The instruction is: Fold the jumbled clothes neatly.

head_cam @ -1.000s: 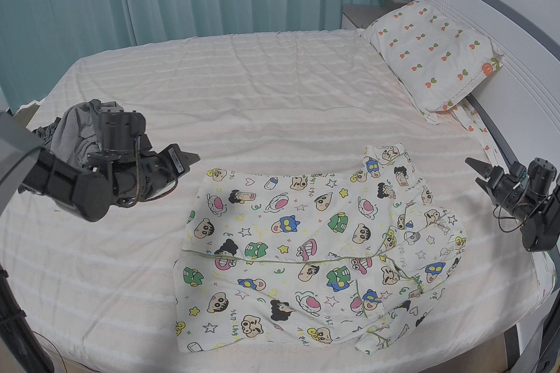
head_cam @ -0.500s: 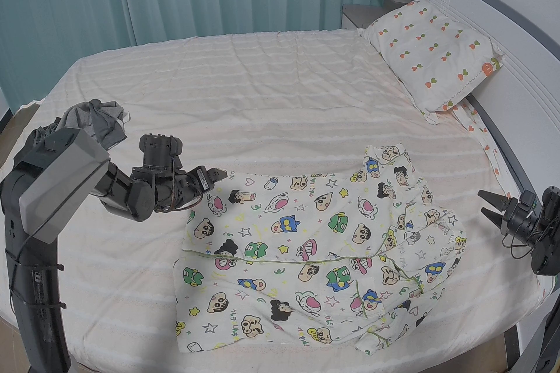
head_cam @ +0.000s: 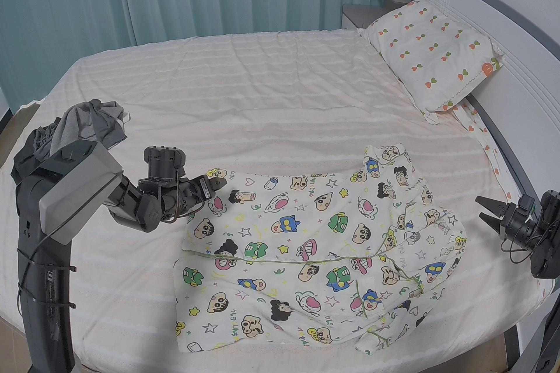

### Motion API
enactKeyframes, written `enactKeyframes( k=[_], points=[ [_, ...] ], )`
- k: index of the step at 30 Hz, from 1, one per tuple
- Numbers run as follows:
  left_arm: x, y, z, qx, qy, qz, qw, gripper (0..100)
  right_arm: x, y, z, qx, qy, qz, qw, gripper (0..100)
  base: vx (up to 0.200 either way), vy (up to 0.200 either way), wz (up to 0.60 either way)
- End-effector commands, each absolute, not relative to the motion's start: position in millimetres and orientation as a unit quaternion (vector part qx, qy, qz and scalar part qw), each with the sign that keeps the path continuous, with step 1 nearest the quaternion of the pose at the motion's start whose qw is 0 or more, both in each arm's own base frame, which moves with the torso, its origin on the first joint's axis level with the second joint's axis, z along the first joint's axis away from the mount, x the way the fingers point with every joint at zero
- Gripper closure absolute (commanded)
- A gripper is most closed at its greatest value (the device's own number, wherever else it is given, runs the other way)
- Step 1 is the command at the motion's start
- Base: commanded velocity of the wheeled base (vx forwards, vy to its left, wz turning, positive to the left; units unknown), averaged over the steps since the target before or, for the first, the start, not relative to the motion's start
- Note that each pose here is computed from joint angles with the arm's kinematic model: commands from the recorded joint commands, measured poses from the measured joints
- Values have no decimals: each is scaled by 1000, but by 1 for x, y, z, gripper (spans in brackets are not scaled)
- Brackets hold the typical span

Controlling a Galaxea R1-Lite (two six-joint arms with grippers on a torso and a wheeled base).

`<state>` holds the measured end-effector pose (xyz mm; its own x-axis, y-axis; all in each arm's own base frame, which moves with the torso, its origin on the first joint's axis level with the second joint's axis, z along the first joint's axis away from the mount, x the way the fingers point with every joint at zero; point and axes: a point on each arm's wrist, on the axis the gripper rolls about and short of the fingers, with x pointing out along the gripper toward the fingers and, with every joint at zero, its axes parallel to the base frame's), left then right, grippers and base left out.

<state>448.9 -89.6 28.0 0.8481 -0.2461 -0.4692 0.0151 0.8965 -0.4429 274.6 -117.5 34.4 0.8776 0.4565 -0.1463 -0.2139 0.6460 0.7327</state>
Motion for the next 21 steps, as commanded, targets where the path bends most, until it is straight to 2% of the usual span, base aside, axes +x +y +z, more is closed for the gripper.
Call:
enactKeyframes(
  k=[1, 2, 3, 9, 21],
  points=[
    [449, -92, 22, -217, 268, -70, 936, 0, 275, -118, 34, 376, 160, 189, 893, 0, 0, 0, 0],
    [449, -92, 22, -216, 268, -70, 936, 0, 275, -118, 34, 375, 160, 189, 893, 0, 0, 0, 0],
    [449, -92, 22, -216, 268, -70, 936, 100, 275, -118, 34, 376, 160, 188, 893, 0, 0, 0, 0],
    [449, -93, 16, -216, 274, -68, 935, 100, 275, -118, 33, 376, 161, 188, 893, 0, 0, 0, 0],
    [456, -64, 28, -222, 244, -18, 944, 100, 273, -116, 32, 378, 165, 191, 891, 0, 0, 0, 0]
  ],
)
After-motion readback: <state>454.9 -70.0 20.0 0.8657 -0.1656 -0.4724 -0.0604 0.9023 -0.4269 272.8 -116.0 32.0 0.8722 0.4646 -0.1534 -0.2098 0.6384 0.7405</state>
